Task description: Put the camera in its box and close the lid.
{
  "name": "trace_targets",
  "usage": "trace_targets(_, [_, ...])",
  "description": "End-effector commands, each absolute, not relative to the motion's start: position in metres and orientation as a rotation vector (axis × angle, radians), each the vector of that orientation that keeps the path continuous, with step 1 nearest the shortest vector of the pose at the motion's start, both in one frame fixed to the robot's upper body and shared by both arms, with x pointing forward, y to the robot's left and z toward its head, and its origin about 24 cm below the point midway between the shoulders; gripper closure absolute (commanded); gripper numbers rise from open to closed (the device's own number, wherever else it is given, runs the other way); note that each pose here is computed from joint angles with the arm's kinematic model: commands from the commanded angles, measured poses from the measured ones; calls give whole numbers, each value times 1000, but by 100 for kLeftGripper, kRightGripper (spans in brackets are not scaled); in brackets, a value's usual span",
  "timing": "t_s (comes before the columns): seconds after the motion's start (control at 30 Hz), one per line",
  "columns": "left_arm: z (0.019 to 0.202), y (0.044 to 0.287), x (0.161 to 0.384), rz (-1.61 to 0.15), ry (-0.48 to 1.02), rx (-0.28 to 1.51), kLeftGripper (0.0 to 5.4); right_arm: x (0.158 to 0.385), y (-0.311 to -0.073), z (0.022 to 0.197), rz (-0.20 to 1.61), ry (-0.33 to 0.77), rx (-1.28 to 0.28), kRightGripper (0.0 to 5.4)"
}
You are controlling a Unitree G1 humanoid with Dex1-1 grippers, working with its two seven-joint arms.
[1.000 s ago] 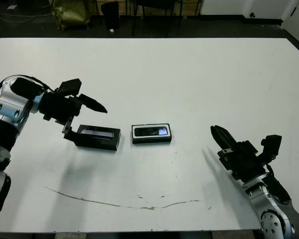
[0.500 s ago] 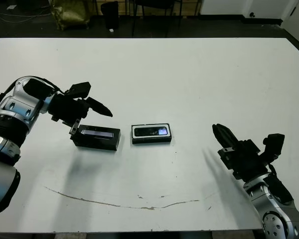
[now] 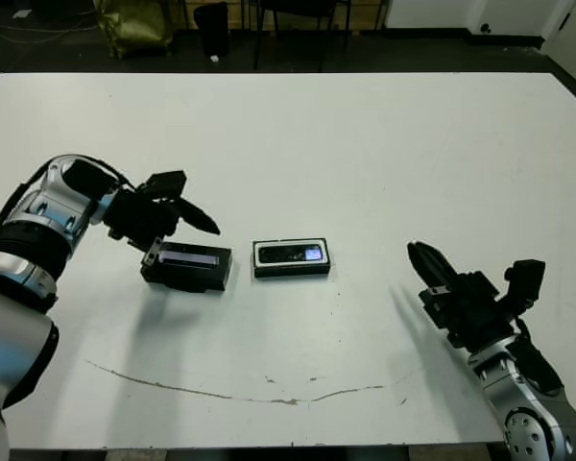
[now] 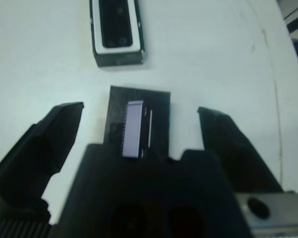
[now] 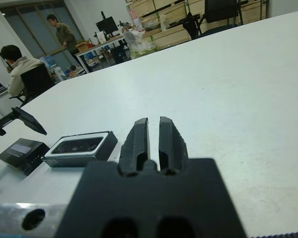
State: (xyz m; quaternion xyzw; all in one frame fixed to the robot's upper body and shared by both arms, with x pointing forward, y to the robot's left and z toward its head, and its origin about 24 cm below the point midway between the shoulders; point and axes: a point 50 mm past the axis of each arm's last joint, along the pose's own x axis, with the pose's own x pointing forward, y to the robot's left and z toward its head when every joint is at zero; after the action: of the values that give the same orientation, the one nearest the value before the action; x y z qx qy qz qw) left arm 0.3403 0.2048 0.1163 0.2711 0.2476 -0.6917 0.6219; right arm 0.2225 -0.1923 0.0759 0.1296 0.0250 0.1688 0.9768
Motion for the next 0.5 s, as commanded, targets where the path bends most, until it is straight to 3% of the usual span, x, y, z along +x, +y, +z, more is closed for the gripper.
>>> trace_targets(0.03, [116, 203, 342, -1594, 596, 644, 2, 221, -195, 69, 336, 73, 267, 540])
trace_targets(0.5, [109, 206, 342, -1587, 666, 689, 2, 220, -194, 69, 336, 76, 273, 540])
